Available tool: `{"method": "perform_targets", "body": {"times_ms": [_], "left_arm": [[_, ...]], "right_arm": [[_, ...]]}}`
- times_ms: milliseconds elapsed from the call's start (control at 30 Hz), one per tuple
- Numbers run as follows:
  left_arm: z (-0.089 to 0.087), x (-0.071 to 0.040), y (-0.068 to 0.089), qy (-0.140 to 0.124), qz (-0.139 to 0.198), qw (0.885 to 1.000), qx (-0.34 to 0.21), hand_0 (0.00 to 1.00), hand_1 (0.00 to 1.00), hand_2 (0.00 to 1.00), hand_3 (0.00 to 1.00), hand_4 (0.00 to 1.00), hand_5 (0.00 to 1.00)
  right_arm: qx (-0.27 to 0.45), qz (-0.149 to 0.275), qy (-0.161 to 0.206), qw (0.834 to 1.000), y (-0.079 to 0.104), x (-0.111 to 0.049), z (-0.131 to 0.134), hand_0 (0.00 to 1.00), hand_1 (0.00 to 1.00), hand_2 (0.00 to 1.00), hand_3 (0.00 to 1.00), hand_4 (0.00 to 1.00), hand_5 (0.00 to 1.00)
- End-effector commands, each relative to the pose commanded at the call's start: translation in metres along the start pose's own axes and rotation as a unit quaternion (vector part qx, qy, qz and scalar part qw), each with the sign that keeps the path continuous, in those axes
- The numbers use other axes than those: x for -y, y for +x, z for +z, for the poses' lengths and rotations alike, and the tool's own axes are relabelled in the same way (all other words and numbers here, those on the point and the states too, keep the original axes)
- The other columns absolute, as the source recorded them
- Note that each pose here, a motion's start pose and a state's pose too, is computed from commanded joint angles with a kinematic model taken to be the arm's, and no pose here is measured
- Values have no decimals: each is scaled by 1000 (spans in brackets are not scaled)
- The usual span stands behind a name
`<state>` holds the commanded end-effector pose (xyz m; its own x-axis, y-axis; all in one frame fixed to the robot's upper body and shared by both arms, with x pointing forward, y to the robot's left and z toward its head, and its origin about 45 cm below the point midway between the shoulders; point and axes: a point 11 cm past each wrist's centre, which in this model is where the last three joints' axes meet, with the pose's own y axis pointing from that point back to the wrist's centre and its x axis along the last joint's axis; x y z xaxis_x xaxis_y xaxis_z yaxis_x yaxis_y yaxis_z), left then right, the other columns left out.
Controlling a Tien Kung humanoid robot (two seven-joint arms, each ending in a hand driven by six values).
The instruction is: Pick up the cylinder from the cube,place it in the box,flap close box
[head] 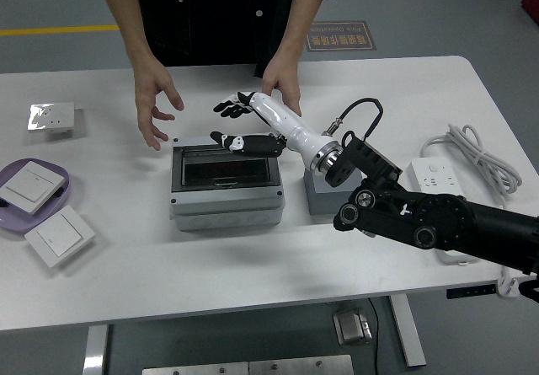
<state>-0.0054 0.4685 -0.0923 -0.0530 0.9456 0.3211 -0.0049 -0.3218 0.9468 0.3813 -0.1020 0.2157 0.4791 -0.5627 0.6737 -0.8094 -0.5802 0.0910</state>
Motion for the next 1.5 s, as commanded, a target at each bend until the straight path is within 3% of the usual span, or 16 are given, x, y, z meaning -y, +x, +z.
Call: {"method": "perform_targets", "body": {"times_ms": [167, 467, 567, 900, 1233, 1500], "left_arm": [[-2, 0, -1, 2, 0, 1000, -2, 612, 629, 606, 635, 725, 228], [-1, 0, 0, -1, 0, 1000, -5, 613, 629, 606, 634, 722, 229], [-1, 0, 0, -1, 1, 1000, -6, 613, 629, 606, 634, 722, 229], [-8, 0, 0, 5, 0, 1000, -10, 612, 629, 607, 634, 721, 228], [-14, 1, -6, 8, -4, 1000, -13, 612, 629, 607, 633, 720, 227], [-13, 1, -8, 6, -6, 1000, -14, 612, 629, 607, 634, 720, 228]], "right_arm": [[15, -26, -10, 1000, -20, -16, 4, 805, 731, 730, 720, 740, 481], [68, -11, -37, 997, -22, -23, 19, 798, 732, 735, 733, 734, 477], [81, 7, -33, 996, -11, -23, 16, 798, 732, 735, 733, 734, 477], [96, 114, 30, 988, 57, -42, -15, 797, 731, 735, 728, 721, 470], [191, 219, -45, 956, 100, -71, 51, 780, 722, 726, 716, 725, 474], [229, 281, -66, 930, 120, -99, 87, 758, 718, 718, 729, 766, 447]]}}
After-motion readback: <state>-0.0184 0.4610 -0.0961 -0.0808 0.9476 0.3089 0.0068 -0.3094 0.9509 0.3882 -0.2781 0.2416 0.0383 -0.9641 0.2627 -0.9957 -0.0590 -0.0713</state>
